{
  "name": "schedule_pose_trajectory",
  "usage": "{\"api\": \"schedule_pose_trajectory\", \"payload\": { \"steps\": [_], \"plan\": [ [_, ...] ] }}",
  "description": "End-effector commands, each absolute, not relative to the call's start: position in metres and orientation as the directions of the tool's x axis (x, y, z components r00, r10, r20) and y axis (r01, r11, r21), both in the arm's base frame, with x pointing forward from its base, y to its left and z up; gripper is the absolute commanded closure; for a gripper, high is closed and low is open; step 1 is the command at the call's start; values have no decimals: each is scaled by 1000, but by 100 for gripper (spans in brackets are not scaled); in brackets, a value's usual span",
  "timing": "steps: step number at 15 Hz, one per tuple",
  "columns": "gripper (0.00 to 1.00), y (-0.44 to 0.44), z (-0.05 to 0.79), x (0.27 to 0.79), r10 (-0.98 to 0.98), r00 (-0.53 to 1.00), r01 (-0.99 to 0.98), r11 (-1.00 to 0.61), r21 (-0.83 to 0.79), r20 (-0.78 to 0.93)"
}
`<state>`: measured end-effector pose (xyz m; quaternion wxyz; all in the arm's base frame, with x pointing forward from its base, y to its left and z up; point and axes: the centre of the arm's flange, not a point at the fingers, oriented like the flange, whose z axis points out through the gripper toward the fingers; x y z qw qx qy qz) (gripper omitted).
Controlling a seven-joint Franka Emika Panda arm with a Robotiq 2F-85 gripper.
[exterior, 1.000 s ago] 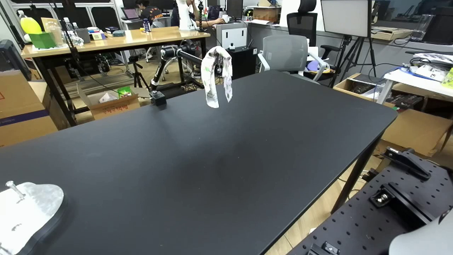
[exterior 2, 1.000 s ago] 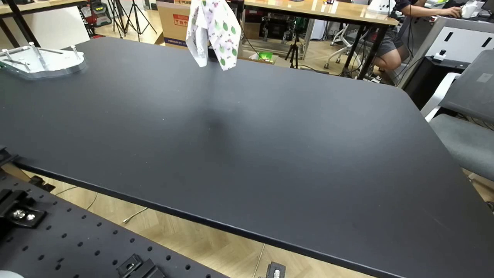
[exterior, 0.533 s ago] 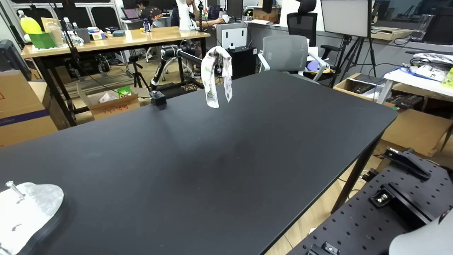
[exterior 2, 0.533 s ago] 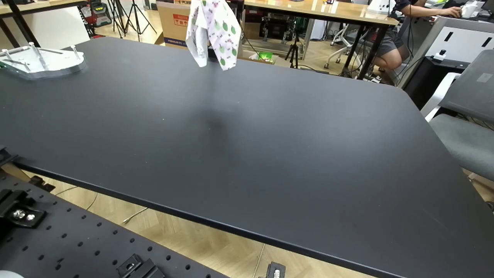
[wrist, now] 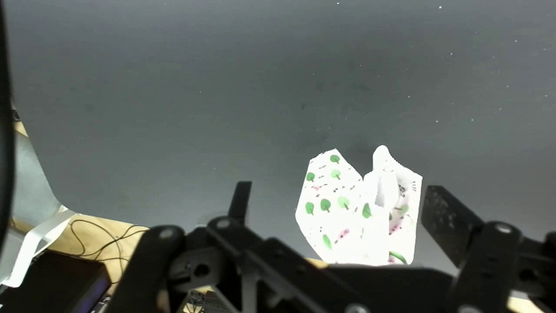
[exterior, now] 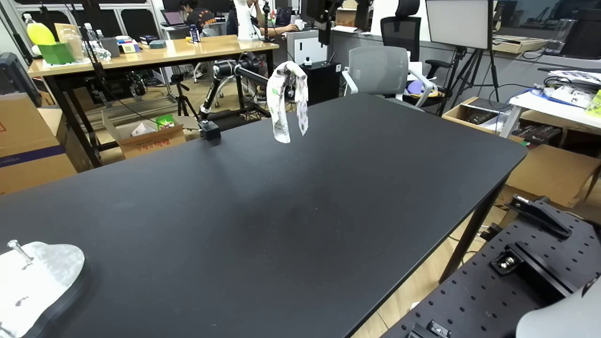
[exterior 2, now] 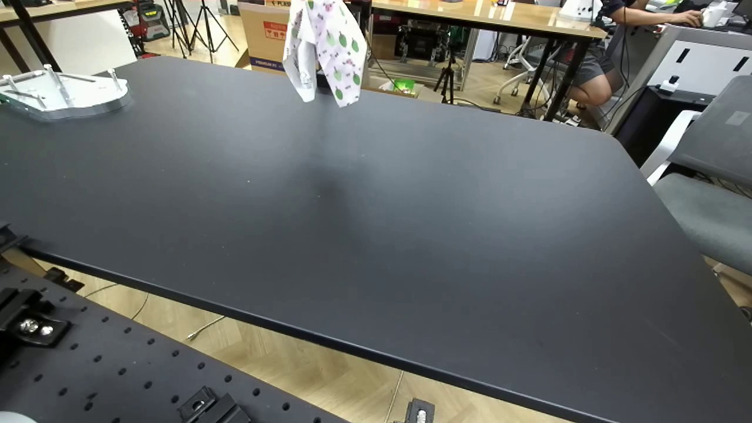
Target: Put the cloth on the table
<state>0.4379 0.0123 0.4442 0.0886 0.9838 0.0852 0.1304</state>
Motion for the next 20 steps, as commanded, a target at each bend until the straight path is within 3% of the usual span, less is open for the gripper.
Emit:
{"api": "schedule_pose_trajectory", "payload": {
  "steps": [1,19,20],
  "plan": [
    [0,16,443,468,232,948,198,-966,165,219],
    [0,27,395,517,206,946,181,-976,120,250],
    [11,27,394,518,210,946,185,-975,120,246]
  ]
}}
